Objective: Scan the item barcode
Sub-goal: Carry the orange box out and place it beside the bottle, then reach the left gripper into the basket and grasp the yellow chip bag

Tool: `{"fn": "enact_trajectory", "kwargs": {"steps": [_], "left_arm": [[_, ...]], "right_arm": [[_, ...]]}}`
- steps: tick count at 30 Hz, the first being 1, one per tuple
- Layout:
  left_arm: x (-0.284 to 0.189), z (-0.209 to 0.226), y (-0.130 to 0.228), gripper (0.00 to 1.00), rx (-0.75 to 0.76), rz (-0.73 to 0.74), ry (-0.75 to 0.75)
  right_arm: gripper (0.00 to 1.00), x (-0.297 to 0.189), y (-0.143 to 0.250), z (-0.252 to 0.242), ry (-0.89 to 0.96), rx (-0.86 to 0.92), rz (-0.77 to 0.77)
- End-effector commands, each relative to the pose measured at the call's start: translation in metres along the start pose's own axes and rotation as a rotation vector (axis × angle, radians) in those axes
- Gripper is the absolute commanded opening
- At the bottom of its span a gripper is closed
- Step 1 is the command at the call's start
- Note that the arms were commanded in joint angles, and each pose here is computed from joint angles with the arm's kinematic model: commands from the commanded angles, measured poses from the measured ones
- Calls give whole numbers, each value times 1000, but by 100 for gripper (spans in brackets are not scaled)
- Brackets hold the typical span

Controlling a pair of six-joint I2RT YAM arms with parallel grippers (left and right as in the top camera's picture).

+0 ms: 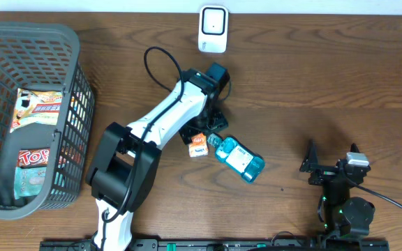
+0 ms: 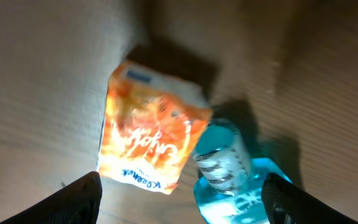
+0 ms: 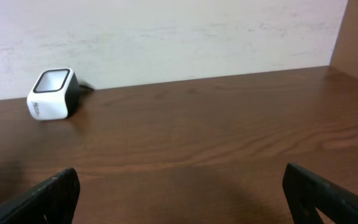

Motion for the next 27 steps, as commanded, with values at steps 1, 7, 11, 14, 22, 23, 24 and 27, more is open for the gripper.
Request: {"fn": "enact_trajectory", "kwargs": {"steps": [1, 7, 11, 14, 22, 23, 24, 27], "left_arm": [[-76, -8, -25, 82, 215, -238, 69], [-197, 30, -57, 97, 198, -676, 6], [-280, 97, -65, 97, -2, -983, -106], [-322, 150, -64, 98, -198, -1125, -159], [-327, 292, -79, 98, -844, -1124, -175], [-319, 304, -81, 98, -910, -1096, -162], [-308, 317, -83, 98, -984, -1055, -144], [-275, 349, -92, 98, -1168, -935, -81]], "right_arm": [[99, 0, 1, 0, -1, -13, -1], [99, 0, 1, 0, -1, -13, -1], [99, 0, 1, 0, -1, -13, -1], [99, 0, 1, 0, -1, -13, -1], [99, 0, 1, 0, -1, -13, -1], [99, 0, 1, 0, -1, -13, -1], [99, 0, 1, 0, -1, -13, -1], [99, 0, 1, 0, -1, -13, -1]]}}
Point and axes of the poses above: each gripper's point midway between its finger pads, its own x axis out along the fingers, its own z axis along the line the jaws close on, y = z × x, the point moved 3 cm from there along -x, back along the fingers, and after that the axes turned 6 degrees about x, right-handed, at the moved point
